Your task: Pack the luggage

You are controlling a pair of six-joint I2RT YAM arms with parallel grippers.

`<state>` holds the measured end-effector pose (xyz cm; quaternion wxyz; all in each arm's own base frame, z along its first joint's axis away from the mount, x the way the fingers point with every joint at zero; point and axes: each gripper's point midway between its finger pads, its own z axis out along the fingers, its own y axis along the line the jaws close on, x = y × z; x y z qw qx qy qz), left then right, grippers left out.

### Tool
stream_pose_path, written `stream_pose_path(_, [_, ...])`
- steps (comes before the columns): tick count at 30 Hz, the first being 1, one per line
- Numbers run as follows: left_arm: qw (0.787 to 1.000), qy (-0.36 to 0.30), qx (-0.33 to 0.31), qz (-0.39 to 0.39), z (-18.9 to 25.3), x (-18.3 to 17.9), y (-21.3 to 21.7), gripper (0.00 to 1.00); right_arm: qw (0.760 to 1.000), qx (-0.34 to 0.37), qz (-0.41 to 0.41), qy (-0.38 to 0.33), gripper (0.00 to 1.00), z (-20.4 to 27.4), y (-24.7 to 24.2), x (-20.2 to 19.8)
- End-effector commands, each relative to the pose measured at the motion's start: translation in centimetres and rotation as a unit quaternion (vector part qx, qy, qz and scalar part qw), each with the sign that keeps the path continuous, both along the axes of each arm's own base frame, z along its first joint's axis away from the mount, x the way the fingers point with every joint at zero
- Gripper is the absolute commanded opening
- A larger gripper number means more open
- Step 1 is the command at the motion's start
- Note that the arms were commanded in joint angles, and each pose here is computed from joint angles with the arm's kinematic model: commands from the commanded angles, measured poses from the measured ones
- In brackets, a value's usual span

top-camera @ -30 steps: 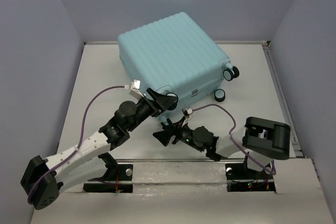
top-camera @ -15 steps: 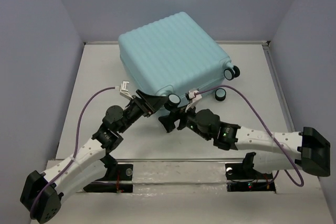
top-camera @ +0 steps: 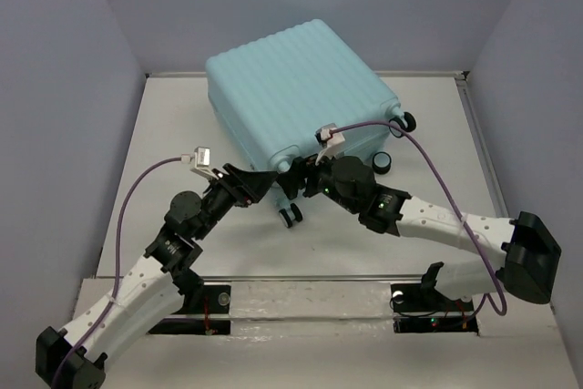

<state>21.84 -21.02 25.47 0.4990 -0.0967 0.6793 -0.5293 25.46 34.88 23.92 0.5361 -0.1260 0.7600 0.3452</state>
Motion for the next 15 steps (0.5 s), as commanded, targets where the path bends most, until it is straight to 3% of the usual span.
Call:
stream_pose_path(1, [0.995, -0.002, 0.064, 0.075, -2.3, 0.6, 3.2, 0.86, 1.0, 0.013, 0.003, -0.028, 0.76, 2.6, 0.4, 1.1])
stream_pose_path(6, [0.991, 0.022, 0.101, 0.084, -6.2, -0.3, 4.4, 0.83, 1.0, -0.003, 0.019, 0.003, 0.95, 1.1, 0.1, 0.0])
stream_pose_path(15, [0.983, 0.03, 0.169, 0.059, -9.4, 0.1, 3.7, 0.77, 0.991, -0.124, 0.041, 0.041, 0.98, -0.2, -0.1, -0.2])
